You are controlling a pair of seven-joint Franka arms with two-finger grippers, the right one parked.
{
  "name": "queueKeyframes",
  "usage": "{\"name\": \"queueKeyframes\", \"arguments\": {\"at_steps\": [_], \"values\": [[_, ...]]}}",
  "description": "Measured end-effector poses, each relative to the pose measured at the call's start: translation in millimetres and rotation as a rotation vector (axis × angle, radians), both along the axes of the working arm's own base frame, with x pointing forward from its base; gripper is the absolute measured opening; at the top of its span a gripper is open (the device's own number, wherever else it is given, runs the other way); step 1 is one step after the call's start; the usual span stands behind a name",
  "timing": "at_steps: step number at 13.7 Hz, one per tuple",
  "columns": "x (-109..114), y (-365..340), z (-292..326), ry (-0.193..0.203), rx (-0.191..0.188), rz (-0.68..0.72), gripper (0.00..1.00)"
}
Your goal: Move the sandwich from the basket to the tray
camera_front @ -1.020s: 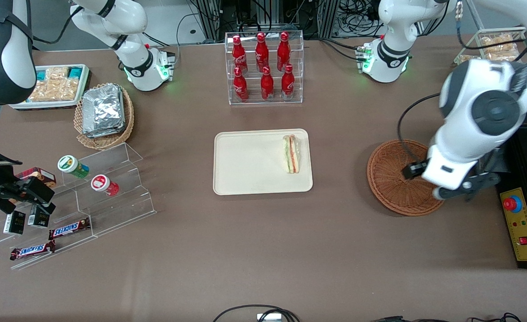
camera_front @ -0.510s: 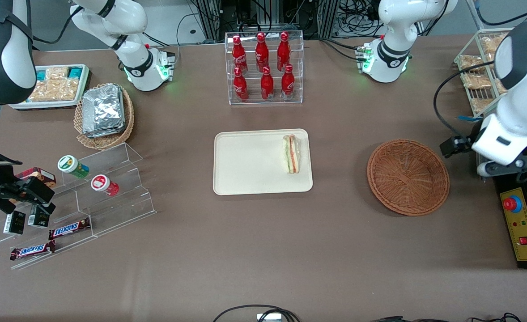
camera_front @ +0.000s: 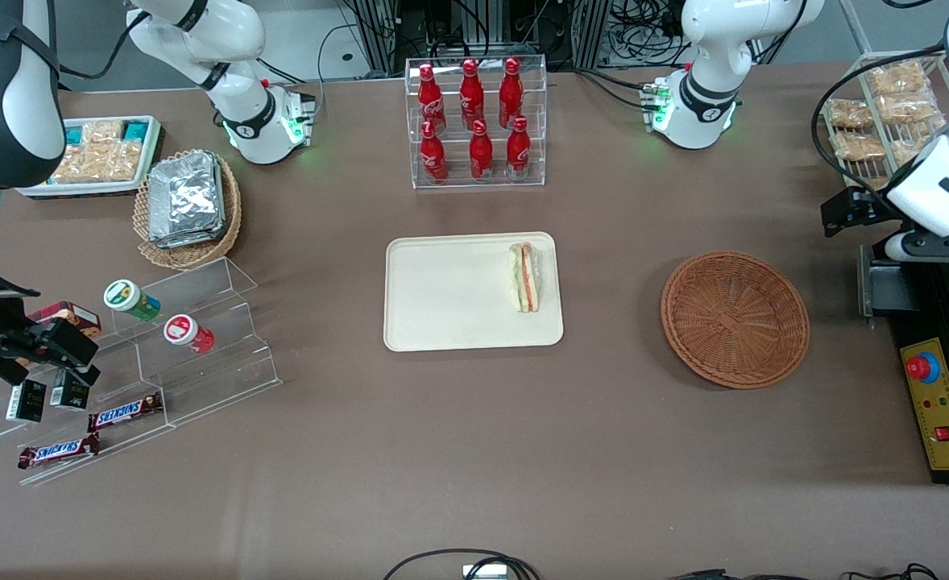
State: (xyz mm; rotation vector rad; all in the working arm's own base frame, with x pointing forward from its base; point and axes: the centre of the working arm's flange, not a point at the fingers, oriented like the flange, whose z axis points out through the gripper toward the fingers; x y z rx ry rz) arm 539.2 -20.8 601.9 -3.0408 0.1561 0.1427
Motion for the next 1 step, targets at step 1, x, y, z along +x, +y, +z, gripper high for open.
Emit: {"name": "queueKeyframes", "arguments": {"at_steps": [1], "values": [[-0.6, -1.1, 1.4, -0.001, -0.005, -0.012, 1.00]]}}
